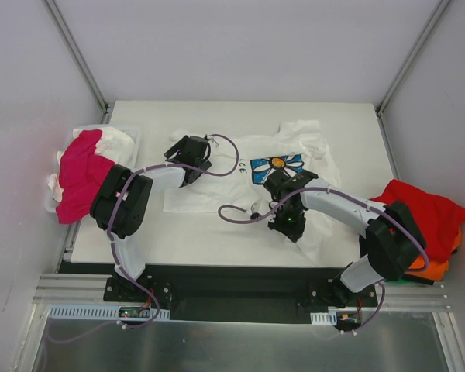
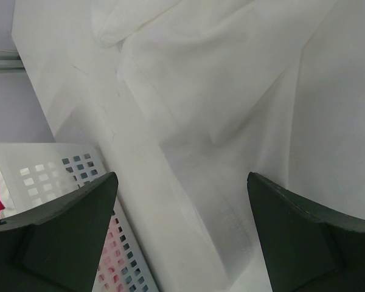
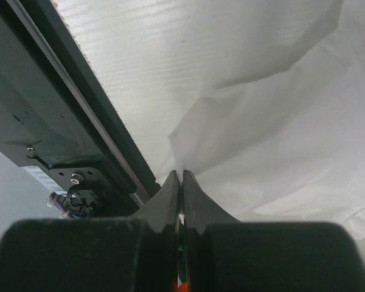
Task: Fold and stack the t-shirts
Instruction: Flatten out the tshirt
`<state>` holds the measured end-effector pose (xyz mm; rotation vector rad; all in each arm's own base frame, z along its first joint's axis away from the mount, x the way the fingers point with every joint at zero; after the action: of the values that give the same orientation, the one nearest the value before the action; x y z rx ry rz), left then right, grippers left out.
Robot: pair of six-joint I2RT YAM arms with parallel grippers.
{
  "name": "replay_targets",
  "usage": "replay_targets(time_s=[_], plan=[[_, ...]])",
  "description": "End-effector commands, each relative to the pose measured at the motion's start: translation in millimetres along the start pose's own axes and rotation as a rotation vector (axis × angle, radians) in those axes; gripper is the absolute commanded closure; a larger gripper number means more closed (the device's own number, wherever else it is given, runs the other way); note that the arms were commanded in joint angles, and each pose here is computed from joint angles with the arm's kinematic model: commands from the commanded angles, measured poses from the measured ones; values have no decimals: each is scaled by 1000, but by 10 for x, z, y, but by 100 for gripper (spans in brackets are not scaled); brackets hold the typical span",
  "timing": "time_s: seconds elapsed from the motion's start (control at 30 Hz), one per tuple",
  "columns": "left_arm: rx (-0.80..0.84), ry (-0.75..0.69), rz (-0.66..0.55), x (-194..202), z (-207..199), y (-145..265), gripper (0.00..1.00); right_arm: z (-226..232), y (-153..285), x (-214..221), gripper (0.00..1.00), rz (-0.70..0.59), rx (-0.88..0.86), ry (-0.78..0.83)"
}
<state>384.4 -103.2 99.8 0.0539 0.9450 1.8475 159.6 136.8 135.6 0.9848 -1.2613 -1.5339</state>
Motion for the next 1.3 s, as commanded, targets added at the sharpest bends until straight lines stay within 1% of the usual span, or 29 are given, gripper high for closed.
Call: replay_targets(time_s=[0.0, 0.23, 0.3, 0.33, 0.37, 0.4, 0.47, 0.5, 0.67, 0.7, 0.8, 1.0, 1.2, 1.27], plan=[[-60, 30, -37, -98, 233, 111, 12, 185, 103, -76, 98, -13, -73, 24], [-62, 37, -37, -88, 236, 127, 12, 322, 158, -87, 95, -17, -90, 73], [-61, 33, -36, -78, 233, 132, 12, 314, 173, -61, 94, -9, -72, 71], [-62, 34, -35, -71, 237, 133, 12, 319, 180, -41, 91, -8, -62, 68], [-62, 32, -35, -74, 235, 136, 12, 315, 186, -28, 88, -5, -51, 66], [-62, 31, -37, -79, 239, 136, 12, 294, 196, -7, 76, 3, -28, 65], [-65, 31, -38, -88, 248, 138, 12, 286, 193, 31, 64, 16, -5, 59], [-66, 33, -40, -97, 256, 139, 12, 272, 192, 48, 50, 24, 10, 57], [-62, 34, -40, -101, 245, 125, 12, 258, 210, 65, 40, 18, 44, 49], [-60, 35, -40, -100, 239, 121, 12, 242, 219, 78, 35, 24, 63, 49], [-55, 32, -34, -90, 210, 104, 12, 178, 192, 131, 32, 57, 119, 47], [-47, 37, -36, -92, 182, 99, 12, -17, 90, 205, 31, 81, 185, 32], [-46, 39, -44, -93, 194, 124, 12, -341, 172, 244, 28, 25, 231, -39], [-44, 37, -42, -87, 186, 120, 12, -426, 203, 247, 27, 23, 247, -40]])
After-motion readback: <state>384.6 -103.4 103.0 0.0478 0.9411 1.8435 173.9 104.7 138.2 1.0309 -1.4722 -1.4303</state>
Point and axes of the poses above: each gripper's point midway between its finger pads, its own y axis back along the fingers, its own z axis along the line the jaws close on, x = y × z, the point moved 7 cm from there along y, back along the fingers, and after that the axes turned 2 degrees about -y, right-handed, at the moved point
